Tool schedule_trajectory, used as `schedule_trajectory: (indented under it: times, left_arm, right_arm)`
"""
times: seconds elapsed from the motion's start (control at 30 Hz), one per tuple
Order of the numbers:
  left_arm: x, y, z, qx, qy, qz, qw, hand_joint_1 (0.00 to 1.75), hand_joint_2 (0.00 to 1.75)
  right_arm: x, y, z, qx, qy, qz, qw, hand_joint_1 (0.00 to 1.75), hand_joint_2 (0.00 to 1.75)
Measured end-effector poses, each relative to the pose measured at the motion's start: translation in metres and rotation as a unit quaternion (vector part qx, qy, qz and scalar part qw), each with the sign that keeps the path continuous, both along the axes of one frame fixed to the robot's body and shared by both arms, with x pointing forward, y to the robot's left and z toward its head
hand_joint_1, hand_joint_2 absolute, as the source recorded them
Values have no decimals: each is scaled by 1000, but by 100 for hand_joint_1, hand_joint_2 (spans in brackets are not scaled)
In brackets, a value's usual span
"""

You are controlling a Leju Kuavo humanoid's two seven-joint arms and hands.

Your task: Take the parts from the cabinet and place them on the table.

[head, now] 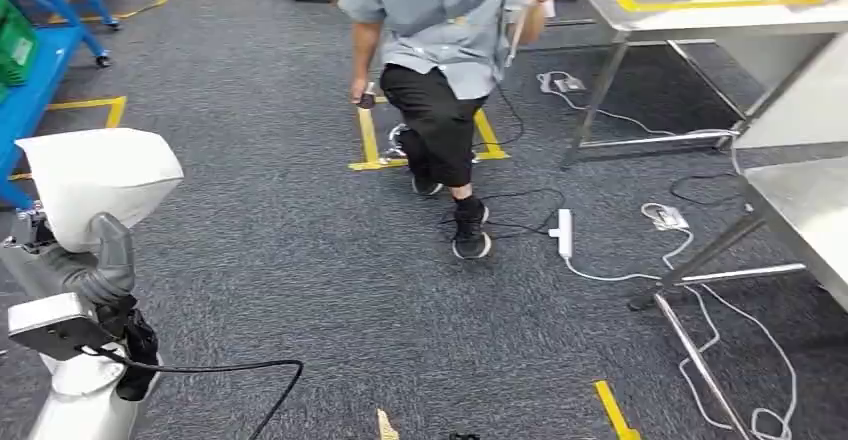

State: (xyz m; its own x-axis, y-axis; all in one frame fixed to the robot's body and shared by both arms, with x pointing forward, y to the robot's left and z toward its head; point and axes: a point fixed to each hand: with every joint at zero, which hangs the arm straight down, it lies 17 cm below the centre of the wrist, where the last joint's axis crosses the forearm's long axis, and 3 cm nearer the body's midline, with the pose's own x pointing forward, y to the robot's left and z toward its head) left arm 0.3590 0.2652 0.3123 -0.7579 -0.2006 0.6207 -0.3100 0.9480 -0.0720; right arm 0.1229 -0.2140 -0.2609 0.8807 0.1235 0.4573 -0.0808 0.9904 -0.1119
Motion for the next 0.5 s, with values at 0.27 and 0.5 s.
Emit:
schedule_trajectory:
  times: [0.27, 0.5]
  left_arm:
    - [0, 0, 1, 0, -1, 0, 1000, 175, 175]
    - [-1, 1, -3, 2, 3, 3, 1000, 175, 175]
  right_arm:
    - [0, 1, 0, 2, 0, 1, 1000, 0, 175]
    - [0, 2, 0, 3, 1, 2, 1000, 0, 175]
